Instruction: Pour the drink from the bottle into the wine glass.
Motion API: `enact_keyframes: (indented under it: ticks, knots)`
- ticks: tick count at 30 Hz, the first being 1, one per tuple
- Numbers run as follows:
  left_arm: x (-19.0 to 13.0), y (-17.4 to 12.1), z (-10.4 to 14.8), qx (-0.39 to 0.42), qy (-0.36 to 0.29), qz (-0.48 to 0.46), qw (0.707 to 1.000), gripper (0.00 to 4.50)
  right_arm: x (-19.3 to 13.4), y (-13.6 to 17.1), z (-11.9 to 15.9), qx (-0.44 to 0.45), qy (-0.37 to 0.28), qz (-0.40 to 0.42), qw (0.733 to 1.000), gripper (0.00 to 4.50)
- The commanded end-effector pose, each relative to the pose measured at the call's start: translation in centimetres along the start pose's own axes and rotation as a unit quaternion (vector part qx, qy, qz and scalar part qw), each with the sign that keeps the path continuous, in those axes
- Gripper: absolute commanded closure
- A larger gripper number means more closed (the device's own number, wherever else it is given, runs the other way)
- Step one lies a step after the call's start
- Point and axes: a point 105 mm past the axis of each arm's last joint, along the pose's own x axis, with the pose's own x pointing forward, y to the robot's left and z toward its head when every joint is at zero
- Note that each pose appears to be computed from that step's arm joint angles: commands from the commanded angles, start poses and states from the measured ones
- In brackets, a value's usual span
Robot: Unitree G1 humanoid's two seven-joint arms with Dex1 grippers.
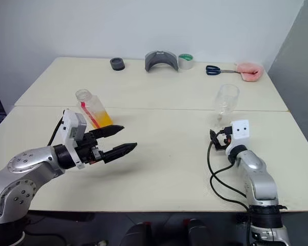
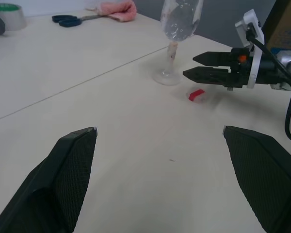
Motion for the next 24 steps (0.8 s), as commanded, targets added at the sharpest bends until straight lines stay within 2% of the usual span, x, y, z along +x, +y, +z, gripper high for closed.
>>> enact_keyframes:
  ticks: [1,12,16,24]
  knots:
    - [-0.4,-0.2,1.3,0.019,-0.014,0.001,1.0,0.03,0.7,-0.4,1.5,-0.009,-0.032,-0.013,0.999,0.0]
    - [-0.4,-0.1,1.0,0.017,-0.011,0.014,1.0,0.03,3.3,-1.5,2.8,-0.01,-0.056,-0.023,0.998,0.0]
    - [-0.5,-0.1,0.2,0.019,-0.001,0.016,1.0,0.03,3.5,-1.6,2.5,-0.012,-0.055,-0.02,0.998,0.0]
    - [-0.3,0.2,0.3,0.028,-0.002,0.019,0.999,0.03,3.8,-1.0,2.3,-0.002,-0.064,-0.015,0.998,0.0]
